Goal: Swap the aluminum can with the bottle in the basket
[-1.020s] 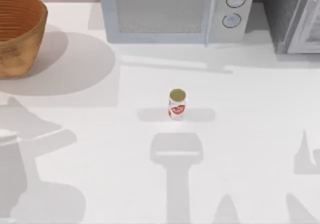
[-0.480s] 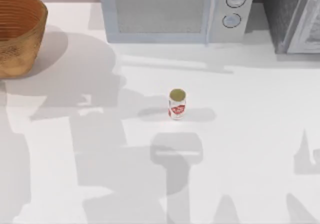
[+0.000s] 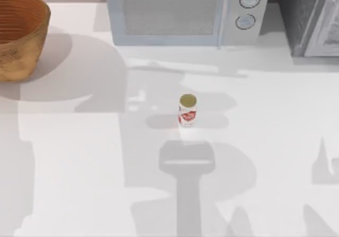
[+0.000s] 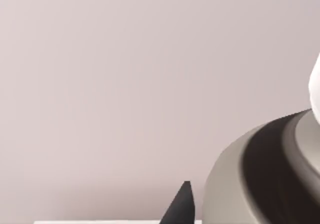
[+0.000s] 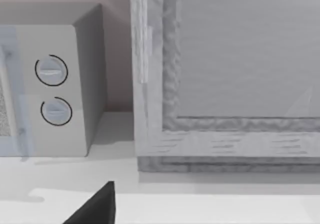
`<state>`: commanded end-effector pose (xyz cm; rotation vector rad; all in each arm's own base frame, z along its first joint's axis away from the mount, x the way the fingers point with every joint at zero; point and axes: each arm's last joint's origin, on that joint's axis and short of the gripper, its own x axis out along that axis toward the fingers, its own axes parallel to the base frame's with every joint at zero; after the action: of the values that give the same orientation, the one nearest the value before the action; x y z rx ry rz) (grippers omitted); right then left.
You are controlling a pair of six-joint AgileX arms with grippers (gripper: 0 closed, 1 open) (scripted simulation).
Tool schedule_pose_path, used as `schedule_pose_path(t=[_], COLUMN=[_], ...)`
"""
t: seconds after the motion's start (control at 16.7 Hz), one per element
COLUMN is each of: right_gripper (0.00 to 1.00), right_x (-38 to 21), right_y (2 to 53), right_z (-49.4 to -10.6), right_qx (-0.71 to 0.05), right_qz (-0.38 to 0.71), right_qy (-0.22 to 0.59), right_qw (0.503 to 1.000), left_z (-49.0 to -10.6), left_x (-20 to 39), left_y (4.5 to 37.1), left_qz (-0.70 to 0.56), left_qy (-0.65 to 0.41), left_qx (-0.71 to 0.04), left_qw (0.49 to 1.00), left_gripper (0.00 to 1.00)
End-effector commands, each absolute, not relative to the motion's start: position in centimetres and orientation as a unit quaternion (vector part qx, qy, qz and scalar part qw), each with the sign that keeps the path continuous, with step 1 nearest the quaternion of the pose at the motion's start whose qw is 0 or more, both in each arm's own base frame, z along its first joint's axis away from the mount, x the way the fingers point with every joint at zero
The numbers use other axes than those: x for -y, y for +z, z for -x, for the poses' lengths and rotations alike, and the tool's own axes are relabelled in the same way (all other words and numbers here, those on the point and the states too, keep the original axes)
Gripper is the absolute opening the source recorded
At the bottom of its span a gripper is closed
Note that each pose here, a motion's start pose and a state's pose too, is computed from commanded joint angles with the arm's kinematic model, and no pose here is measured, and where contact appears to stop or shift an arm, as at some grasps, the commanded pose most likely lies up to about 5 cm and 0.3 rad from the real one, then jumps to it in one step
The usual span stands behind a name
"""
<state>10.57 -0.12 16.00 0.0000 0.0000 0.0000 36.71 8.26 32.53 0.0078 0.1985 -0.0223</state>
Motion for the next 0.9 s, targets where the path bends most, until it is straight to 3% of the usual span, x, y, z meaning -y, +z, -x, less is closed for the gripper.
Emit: schedule_pose_path(t=[0.3, 0.66, 0.9], right_gripper=[1.00, 1.00, 1.00], right_x=[0.1, 0.1, 0.1], right_y=[16.0, 16.0, 16.0], right_z=[-10.6, -10.6, -10.6], right_qx=[0.000, 0.000, 0.000], right_qz=[0.000, 0.000, 0.000], right_qy=[0.000, 0.000, 0.000], right_qw=[1.000, 1.000, 1.000], left_z=[-37.6, -41.2, -41.4], left_x=[-8.4, -8.2, -8.2], left_y=[32.0, 28.1, 28.0], left_qz=[-0.006, -0.004, -0.004], left_qy=[-0.008, -0.011, -0.011], left_qx=[-0.093, -0.100, -0.099], left_qw=[0.996, 0.995, 0.995], left_gripper=[0.00, 0.00, 0.00])
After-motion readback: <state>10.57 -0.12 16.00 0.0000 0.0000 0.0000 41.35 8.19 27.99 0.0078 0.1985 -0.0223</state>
